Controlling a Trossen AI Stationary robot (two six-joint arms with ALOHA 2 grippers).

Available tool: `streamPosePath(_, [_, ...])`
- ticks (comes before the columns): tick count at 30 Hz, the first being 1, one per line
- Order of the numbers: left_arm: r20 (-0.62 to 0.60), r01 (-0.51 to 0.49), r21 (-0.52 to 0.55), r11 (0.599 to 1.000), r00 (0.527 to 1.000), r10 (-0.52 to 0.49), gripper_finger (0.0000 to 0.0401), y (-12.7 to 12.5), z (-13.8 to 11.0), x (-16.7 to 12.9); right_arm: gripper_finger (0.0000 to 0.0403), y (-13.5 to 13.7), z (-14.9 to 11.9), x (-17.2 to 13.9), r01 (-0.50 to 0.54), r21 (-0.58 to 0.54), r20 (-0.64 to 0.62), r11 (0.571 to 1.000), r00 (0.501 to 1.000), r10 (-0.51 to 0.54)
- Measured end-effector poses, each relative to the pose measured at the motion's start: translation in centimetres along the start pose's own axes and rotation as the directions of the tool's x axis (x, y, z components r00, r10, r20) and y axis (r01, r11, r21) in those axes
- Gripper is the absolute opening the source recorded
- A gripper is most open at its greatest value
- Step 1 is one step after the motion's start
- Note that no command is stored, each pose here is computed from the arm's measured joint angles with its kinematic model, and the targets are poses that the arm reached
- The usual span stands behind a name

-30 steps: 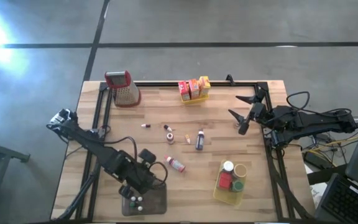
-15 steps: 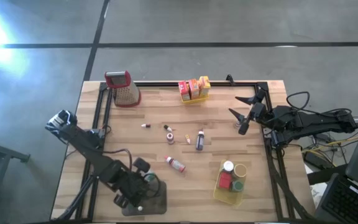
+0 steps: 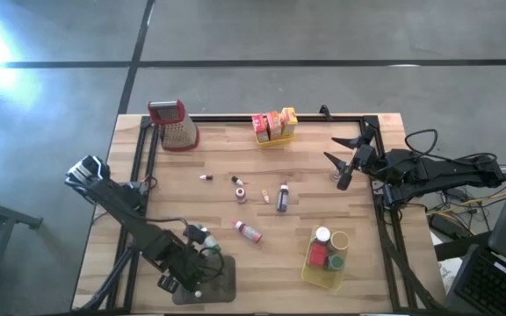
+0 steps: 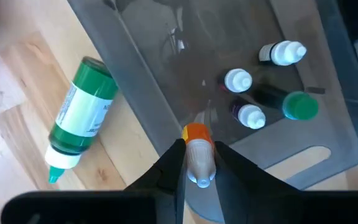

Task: Pick & Place Kitchen Items
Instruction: Put the top orange food coloring bottle into the black bin

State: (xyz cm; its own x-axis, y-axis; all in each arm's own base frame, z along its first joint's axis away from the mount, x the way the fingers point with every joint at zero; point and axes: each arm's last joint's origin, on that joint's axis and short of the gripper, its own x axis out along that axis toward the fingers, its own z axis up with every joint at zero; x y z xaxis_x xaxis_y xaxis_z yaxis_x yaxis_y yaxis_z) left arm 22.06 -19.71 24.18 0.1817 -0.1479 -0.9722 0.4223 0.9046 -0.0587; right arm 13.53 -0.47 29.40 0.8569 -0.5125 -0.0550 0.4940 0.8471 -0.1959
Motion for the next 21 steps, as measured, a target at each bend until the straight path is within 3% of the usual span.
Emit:
streamPosePath(6, [0.031, 0.018, 0.022, 1.000, 0.999, -0.019, 0.0067, -0.1, -0.2, 1.3, 0.0228, 0.0, 0.0, 0.0, 0.000, 0.000, 0.000, 1.000, 1.000, 0.000])
streamPosePath(21, [0.065, 0.040, 0.053, 0.998, 0.997, -0.044, 0.0067, -0.4, -0.9, 3.1, 0.0281, 0.0, 0.0, 0.0, 0.000, 0.000, 0.000, 1.000, 1.000, 0.000])
